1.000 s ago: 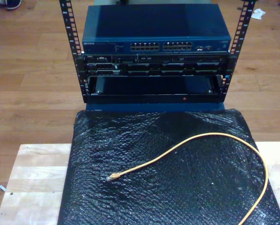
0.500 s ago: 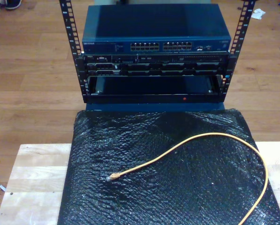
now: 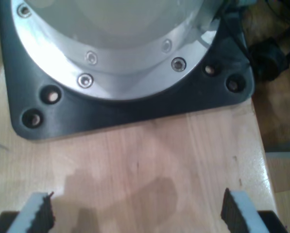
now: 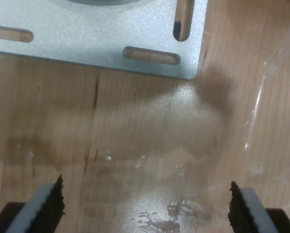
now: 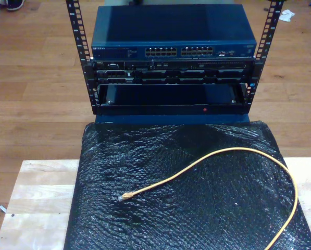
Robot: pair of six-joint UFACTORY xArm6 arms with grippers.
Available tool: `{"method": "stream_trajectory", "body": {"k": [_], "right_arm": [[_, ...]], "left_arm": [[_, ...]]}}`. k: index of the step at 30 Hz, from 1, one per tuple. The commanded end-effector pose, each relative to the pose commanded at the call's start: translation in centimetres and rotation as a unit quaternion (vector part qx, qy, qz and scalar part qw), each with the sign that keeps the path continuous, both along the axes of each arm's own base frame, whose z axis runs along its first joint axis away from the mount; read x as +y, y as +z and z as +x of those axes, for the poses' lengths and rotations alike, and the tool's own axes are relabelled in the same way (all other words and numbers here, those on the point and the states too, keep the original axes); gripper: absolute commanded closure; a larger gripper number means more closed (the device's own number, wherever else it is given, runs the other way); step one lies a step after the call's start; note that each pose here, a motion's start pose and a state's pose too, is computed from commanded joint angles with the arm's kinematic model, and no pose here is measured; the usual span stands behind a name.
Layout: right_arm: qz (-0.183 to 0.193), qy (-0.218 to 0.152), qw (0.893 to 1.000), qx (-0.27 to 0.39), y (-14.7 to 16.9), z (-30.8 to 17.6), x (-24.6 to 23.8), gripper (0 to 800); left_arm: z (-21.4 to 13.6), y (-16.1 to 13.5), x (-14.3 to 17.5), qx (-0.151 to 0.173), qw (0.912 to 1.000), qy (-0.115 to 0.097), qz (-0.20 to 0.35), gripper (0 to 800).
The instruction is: Grab the cable and plug it in
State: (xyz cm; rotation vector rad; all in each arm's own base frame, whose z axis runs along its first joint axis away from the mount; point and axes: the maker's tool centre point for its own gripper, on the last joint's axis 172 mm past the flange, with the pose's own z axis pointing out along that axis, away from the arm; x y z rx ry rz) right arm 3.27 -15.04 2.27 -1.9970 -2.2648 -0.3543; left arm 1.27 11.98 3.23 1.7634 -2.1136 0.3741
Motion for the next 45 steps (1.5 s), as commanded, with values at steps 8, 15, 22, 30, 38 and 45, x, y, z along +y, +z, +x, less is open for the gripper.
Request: {"method": "stream_trajectory", "body": {"k": [8, 15, 22, 30, 38, 45], "right_arm": [[-0.007, 0.002, 1.000, -0.001, 0.6, 0.1, -0.7, 0], [0.001, 0.002, 1.000, -0.003, 1.5, 0.3, -1.0, 1], [0.036, -0.020, 0.999, -0.003, 4.3, 0.4, -1.0, 1], [0.044, -0.066, 0.997, 0.005, 9.6, 1.0, -3.4, 2], [0.044, -0.120, 0.992, 0.009, 13.4, 1.9, -5.3, 2], [0.065, -0.158, 0.985, -0.017, 16.2, 4.9, -5.3, 2]], "left_arm": [[0.0, 0.0, 0.0, 0.000, 1.0000, 0.000, 0.001, 0], [0.0, 0.1, 0.0, 0.001, 1.0000, 0.001, -0.001, 0], [-0.1, 1.0, 0.7, 0.003, 1.0000, 0.001, 0.001, 0], [-0.1, 4.0, 1.0, 0.011, 0.9995, 0.002, -0.029, 0], [0.2, 6.6, 2.2, 0.013, 0.9993, 0.006, -0.034, 0], [2.2, 7.9, 3.4, -0.012, 0.9991, 0.033, -0.024, 0]]}}
